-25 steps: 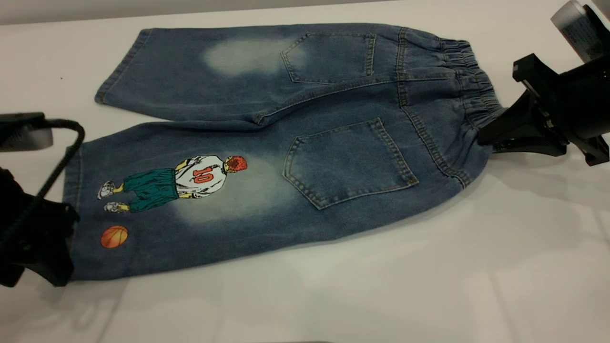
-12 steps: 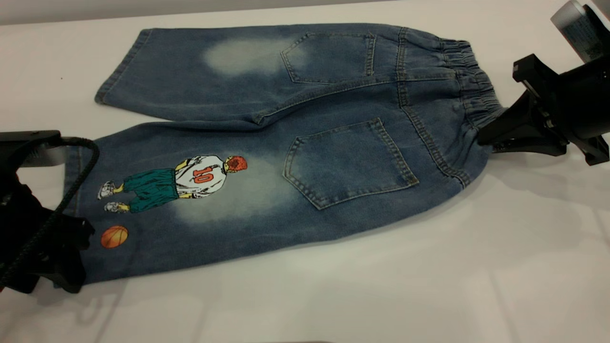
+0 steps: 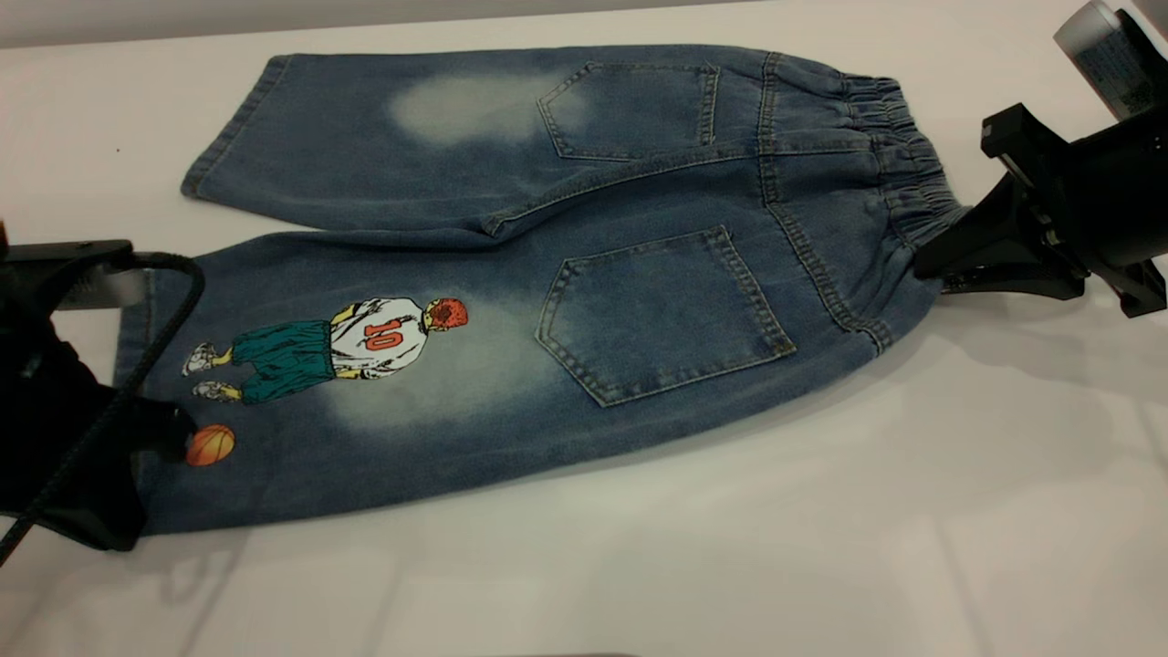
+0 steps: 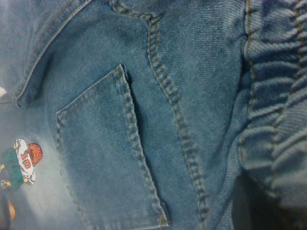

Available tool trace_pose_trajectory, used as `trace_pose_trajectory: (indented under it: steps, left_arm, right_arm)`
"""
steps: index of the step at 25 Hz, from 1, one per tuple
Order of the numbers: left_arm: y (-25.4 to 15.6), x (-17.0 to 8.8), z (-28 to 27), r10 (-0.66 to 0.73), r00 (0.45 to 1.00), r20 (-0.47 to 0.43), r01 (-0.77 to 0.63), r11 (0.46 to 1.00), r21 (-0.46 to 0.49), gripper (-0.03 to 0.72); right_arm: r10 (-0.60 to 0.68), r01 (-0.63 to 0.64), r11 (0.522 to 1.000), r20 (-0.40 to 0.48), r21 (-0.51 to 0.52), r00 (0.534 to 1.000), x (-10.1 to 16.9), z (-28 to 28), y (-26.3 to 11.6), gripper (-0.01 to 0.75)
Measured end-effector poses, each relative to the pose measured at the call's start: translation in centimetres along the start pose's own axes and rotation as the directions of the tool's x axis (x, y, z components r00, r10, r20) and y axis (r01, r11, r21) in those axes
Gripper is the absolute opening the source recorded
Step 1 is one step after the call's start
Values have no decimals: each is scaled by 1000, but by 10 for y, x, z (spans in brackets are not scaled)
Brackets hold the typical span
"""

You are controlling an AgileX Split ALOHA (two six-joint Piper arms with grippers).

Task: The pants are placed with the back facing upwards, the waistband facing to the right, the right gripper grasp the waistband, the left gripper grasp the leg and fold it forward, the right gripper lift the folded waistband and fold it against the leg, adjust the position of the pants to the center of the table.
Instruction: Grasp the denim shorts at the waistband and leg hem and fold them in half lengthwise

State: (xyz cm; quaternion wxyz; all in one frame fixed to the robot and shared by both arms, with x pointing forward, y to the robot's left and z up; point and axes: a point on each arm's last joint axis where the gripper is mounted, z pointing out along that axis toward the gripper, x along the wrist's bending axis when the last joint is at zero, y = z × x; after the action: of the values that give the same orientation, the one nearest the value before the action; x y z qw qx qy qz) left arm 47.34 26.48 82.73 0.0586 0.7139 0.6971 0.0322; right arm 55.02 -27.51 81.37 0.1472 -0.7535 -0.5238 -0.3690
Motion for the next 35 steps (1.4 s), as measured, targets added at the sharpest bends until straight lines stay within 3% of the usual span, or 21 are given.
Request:
trace_pose_trajectory:
  steps: [5,10,19,26,35]
  left_arm:
    - [13,-4,-32,6,1000,20,-5,1000,-28,32]
    - [22,-7,-101,23,998,52,-13,979,-203,32]
    - [24,-9,-187,69,996,59,-33,883,-469,32]
    - [63,-12,-176,76,996,44,-37,820,-571,32]
    - [134,-17,-121,64,997,35,-25,752,-658,32]
  right_arm:
    - [-47,49,998,-67,29,997,12,-6,-1,40]
    - [-127,128,992,-134,-2,983,42,-29,6,40]
    - [-275,262,960,-141,-101,951,94,-83,11,40]
    - [-284,269,956,-131,-121,950,98,-80,31,40]
    - [-239,235,956,2,-175,971,75,-57,59,40]
